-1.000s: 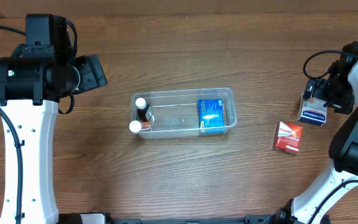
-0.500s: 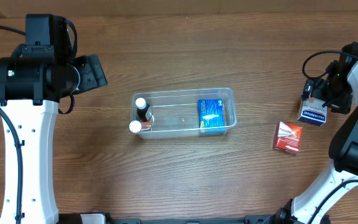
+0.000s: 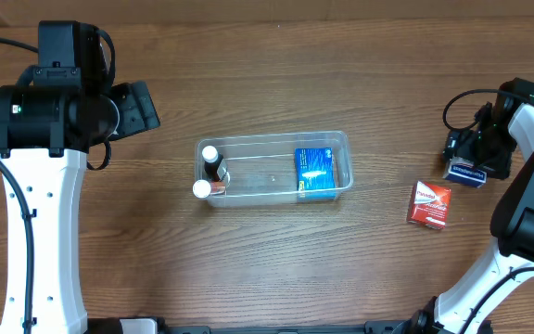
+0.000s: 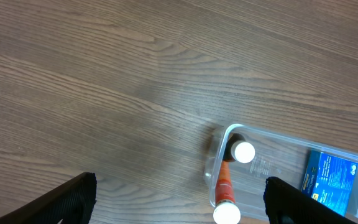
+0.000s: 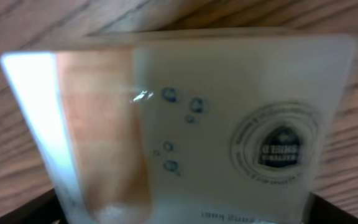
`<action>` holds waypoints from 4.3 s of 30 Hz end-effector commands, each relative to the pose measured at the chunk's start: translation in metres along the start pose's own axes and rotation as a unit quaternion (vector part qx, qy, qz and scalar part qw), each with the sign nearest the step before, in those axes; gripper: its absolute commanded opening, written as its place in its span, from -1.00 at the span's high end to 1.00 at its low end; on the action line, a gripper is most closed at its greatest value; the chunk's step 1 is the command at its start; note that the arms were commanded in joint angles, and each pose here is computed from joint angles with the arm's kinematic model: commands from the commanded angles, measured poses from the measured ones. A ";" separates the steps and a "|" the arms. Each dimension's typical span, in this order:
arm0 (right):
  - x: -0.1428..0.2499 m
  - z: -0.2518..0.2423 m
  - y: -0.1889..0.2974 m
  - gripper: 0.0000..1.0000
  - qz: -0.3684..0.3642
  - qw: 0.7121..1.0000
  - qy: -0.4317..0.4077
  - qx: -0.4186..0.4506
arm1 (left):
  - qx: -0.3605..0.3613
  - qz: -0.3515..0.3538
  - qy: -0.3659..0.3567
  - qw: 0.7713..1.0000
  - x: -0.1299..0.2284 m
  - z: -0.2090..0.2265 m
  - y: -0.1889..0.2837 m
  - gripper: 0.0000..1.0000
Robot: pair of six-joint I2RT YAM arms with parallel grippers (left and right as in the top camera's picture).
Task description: Pack container
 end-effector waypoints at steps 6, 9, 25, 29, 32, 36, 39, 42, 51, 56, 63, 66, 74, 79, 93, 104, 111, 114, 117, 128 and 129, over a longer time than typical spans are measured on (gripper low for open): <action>-0.018 0.007 0.031 -0.56 -0.033 0.999 -0.023 -0.013 | -0.001 -0.007 0.000 1.000 -0.003 0.001 0.003 -0.75; -0.021 0.022 0.064 -0.48 -0.056 0.997 -0.016 -0.047 | -0.001 -0.007 0.000 1.000 -0.003 0.001 0.003 -0.75; 0.145 0.222 0.243 -0.49 -0.158 0.948 0.202 -0.187 | -0.001 -0.007 0.000 1.000 -0.003 0.001 0.003 -0.76; 0.195 0.272 0.228 -0.49 -0.125 0.943 0.228 -0.206 | -0.001 -0.007 0.000 1.000 -0.003 0.001 0.003 -0.76; 0.225 0.300 0.203 -0.49 -0.095 0.942 0.257 -0.194 | -0.001 -0.007 0.000 1.000 -0.003 0.001 0.003 -0.76; 0.247 0.321 0.160 -0.50 -0.054 0.945 0.280 -0.159 | -0.001 -0.005 0.000 1.000 -0.002 0.001 0.003 -0.76; 0.250 0.326 0.135 -0.50 -0.031 0.954 0.264 -0.136 | -0.002 -0.001 -0.001 1.000 0.000 0.002 0.003 -0.76; 0.249 0.329 0.118 -0.50 -0.022 0.956 0.264 -0.124 | -0.002 -0.001 0.000 1.000 0.000 0.002 0.003 -0.76; 0.249 0.331 0.085 -0.50 0.000 0.960 0.263 -0.096 | -0.002 -0.001 0.000 1.000 0.000 0.002 0.003 -0.76; 0.249 0.331 0.075 -0.51 0.008 0.961 0.263 -0.085 | -0.002 -0.001 0.000 1.000 0.000 0.002 0.003 -0.76; 0.250 0.331 0.072 -0.61 0.014 0.961 0.263 -0.084 | -0.002 -0.001 0.000 1.000 0.000 0.002 0.003 -0.77; 0.250 0.330 0.072 -0.79 0.014 0.961 0.263 -0.083 | -0.002 -0.001 0.000 1.000 0.000 0.002 0.003 -0.76; 0.249 0.330 0.072 -0.87 0.012 0.961 0.263 -0.081 | -0.002 -0.001 0.000 1.000 0.000 0.002 0.003 -0.76; 0.237 0.325 0.086 -0.88 -0.025 0.957 0.281 -0.067 | -0.003 0.004 -0.001 1.000 0.002 0.002 0.003 -0.76; 0.101 0.182 0.239 -0.25 -0.198 0.975 0.053 -0.089 | 0.004 0.049 -0.016 0.999 0.024 -0.006 0.003 -0.57; 0.078 0.105 0.218 -0.33 -0.130 0.989 -0.037 -0.067 | -0.007 0.212 -0.132 0.968 0.128 -0.058 -0.042 0.24; 0.077 0.105 0.218 -0.35 -0.131 0.988 -0.037 -0.068 | -0.011 0.230 -0.128 0.965 0.140 -0.057 -0.054 0.90; 0.078 0.105 0.218 -0.36 -0.130 0.989 -0.037 -0.067 | -0.002 0.208 -0.125 0.970 0.131 -0.063 -0.059 0.89; 0.078 0.105 0.218 -0.36 -0.130 0.989 -0.037 -0.067 | 0.004 0.190 -0.125 0.974 0.124 -0.067 -0.064 0.89; 0.078 0.105 0.218 -0.36 -0.130 0.989 -0.037 -0.067 | 0.011 0.216 -0.128 0.968 0.137 -0.073 -0.094 0.92; 0.078 0.105 0.218 -0.36 -0.130 0.989 -0.037 -0.067 | 0.012 0.215 -0.132 0.968 0.136 -0.074 -0.096 0.92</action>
Point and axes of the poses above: each gripper's point midway between its finger pads, its own y axis back along the fingers, its own z axis along the line the jaws close on, x = y × z, the point moved 1 cm from there along y, back along the fingers, and after that the axes turned 9 degrees about -y, right-handed, at the moved point
